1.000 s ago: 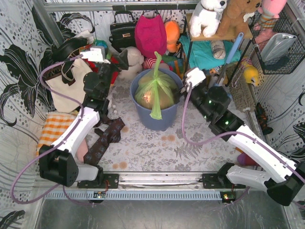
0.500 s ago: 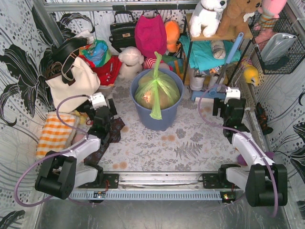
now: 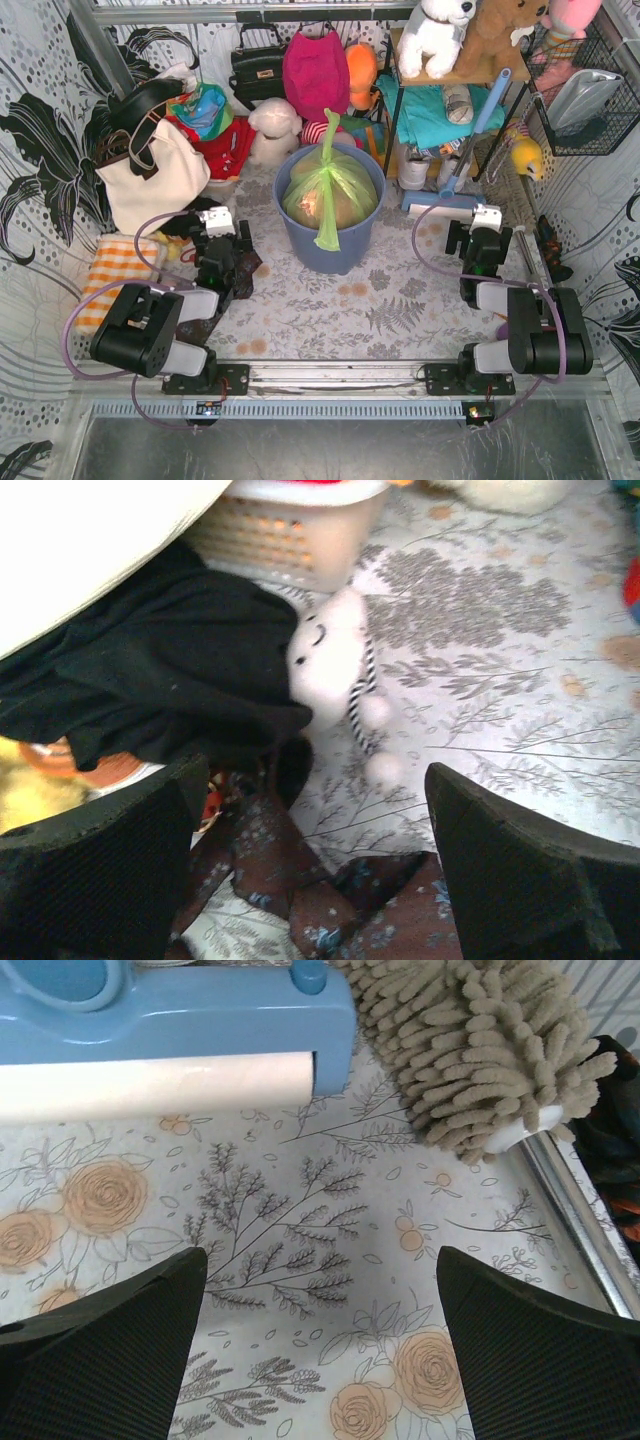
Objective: Tie the trash bag
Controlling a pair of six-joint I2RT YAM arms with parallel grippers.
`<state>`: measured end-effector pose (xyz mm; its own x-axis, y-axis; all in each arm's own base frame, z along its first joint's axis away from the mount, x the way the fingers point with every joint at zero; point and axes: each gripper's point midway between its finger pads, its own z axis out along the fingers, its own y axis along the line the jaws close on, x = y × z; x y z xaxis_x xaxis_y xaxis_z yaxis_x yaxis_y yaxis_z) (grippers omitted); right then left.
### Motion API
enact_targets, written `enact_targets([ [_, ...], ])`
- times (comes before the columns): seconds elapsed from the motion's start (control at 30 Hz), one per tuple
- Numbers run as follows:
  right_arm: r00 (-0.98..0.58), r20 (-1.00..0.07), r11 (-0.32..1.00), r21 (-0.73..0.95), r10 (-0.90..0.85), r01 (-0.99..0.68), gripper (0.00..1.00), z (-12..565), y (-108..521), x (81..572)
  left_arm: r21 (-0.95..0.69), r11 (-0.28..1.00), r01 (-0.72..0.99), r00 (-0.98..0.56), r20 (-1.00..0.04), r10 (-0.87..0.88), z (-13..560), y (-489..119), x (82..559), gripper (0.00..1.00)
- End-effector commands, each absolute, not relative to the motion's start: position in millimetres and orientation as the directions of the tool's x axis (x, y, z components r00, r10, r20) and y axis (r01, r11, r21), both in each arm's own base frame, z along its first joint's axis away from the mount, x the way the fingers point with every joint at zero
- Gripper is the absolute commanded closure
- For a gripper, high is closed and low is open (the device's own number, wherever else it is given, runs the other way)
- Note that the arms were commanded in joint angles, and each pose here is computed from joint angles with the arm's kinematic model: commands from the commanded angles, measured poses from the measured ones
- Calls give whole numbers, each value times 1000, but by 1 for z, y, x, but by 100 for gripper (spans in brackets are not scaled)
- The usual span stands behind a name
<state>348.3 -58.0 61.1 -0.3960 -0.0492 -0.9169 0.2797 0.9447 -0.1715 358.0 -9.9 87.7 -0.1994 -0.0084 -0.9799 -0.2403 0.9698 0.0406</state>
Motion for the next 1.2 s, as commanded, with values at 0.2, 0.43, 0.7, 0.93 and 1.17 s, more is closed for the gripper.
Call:
enact_targets([
  [0.2,-166,-985,995,-52,-38,81,3,92,-17,359,-53,995,-82,-19,-998,-55,123,-26,365,2],
  [0.43,-126,-991,994,-57,-46,91,3,77,-19,358,-83,996,18,49,-995,-84,122,-26,359,2],
  [0.7,-157,-987,992,-51,-32,117,3,74,-23,364,-123,988,-94,-2,-992,-124,113,-9,366,2],
  [0.93,-157,-987,992,-51,-33,113,3,73,-22,364,-138,982,-129,-15,-990,-141,111,-2,370,2],
  [1.17,-156,-987,992,-51,-33,113,3,74,-22,364,-142,982,-122,-22,-989,-146,110,-4,371,2],
])
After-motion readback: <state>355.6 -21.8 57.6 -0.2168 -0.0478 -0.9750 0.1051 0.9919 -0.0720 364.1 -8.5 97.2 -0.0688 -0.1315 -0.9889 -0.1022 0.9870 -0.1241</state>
